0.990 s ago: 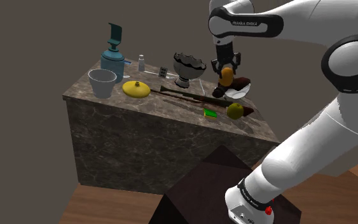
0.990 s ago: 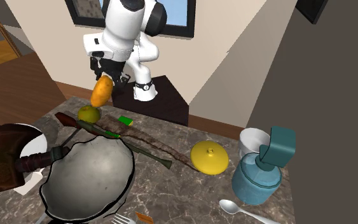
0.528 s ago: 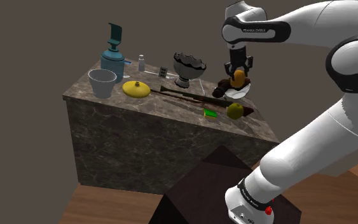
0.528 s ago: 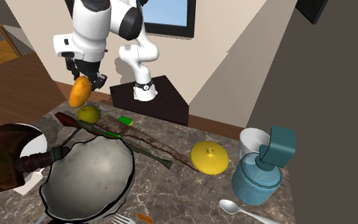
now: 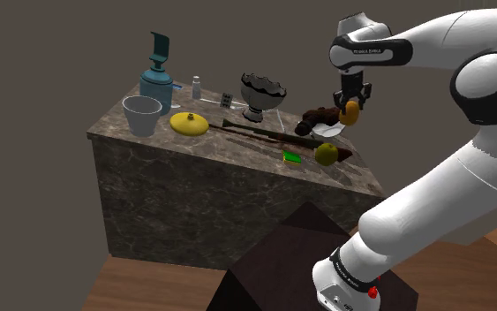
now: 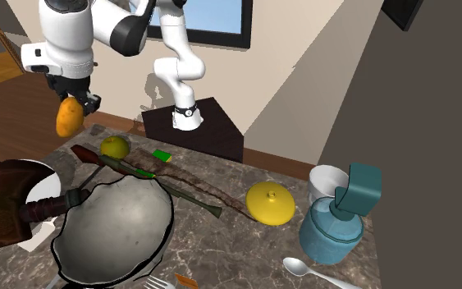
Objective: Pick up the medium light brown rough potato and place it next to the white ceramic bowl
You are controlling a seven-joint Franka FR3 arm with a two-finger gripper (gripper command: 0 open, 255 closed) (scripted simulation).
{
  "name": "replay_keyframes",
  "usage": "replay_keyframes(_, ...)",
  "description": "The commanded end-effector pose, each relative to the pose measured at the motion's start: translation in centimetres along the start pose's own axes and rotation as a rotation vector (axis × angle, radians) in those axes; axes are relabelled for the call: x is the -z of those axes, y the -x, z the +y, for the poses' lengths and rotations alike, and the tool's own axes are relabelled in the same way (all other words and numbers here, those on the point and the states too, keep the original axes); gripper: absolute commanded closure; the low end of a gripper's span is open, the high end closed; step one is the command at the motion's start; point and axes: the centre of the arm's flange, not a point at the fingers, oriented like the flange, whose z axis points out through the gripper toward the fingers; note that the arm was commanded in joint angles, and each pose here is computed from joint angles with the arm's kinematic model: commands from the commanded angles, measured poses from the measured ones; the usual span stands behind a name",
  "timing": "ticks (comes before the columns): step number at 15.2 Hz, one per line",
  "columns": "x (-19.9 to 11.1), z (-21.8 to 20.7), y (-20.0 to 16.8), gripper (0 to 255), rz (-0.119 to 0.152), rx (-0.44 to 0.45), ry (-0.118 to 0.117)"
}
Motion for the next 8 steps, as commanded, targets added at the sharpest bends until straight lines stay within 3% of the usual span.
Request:
replay_keyframes(1,-1.2,2.1,-0.6,255,0.001,0.001,0.000)
replay_keyframes(8,-5.9,9.8,-2.8,255,0.001,0.001,0.000)
